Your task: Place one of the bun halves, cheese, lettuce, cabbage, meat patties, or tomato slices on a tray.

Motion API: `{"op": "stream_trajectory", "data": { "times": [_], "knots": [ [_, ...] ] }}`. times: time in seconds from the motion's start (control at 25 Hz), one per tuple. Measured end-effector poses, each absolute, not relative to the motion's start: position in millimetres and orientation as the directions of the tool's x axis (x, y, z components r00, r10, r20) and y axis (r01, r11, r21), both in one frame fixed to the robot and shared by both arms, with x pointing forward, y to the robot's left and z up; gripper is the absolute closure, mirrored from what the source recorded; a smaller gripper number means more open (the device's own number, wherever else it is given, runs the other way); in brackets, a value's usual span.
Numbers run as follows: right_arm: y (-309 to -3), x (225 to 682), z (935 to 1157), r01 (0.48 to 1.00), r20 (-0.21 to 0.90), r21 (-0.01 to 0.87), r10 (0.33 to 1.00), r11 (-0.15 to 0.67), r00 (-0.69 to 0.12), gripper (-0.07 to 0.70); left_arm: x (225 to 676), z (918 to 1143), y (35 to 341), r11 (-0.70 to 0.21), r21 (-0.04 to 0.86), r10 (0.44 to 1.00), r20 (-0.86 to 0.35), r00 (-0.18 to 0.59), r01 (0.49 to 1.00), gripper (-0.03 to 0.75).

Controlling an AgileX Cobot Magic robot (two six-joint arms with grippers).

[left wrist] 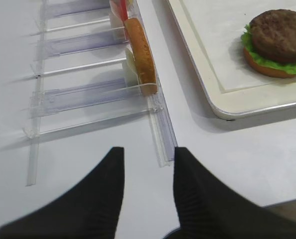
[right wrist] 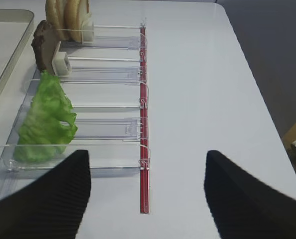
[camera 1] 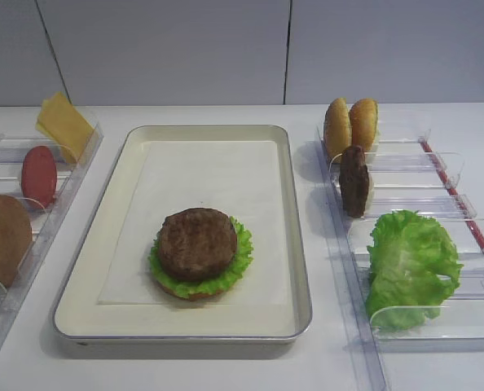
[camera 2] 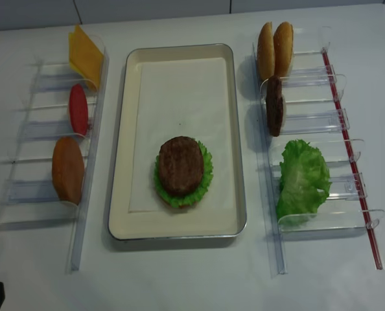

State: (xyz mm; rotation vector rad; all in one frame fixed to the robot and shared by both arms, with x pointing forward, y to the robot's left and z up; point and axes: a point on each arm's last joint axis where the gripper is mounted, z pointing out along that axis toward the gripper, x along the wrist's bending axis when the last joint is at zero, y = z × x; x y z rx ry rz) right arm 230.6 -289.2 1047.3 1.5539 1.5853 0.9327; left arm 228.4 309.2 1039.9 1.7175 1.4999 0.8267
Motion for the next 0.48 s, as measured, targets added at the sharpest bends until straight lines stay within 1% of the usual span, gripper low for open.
{"op": "stream_trajectory", "data": {
  "times": [0.24,0.48],
  "knots": [
    [-287.1,231.0,1046.8,0.482,-0.011,0.876,1.000,0.023,-0.029,0.139,228.4,1039.9,309.2,-0.083,0.835,0.992,0.017,0.125,0.544,0.491],
    [-283.9,231.8,1040.1,0.517,0.012,0.856,0.998,0.021,-0.061,0.139,228.4,1039.9,309.2,-0.083,0.835,0.992,0.017,0.125,0.544,0.491]
  ]
}}
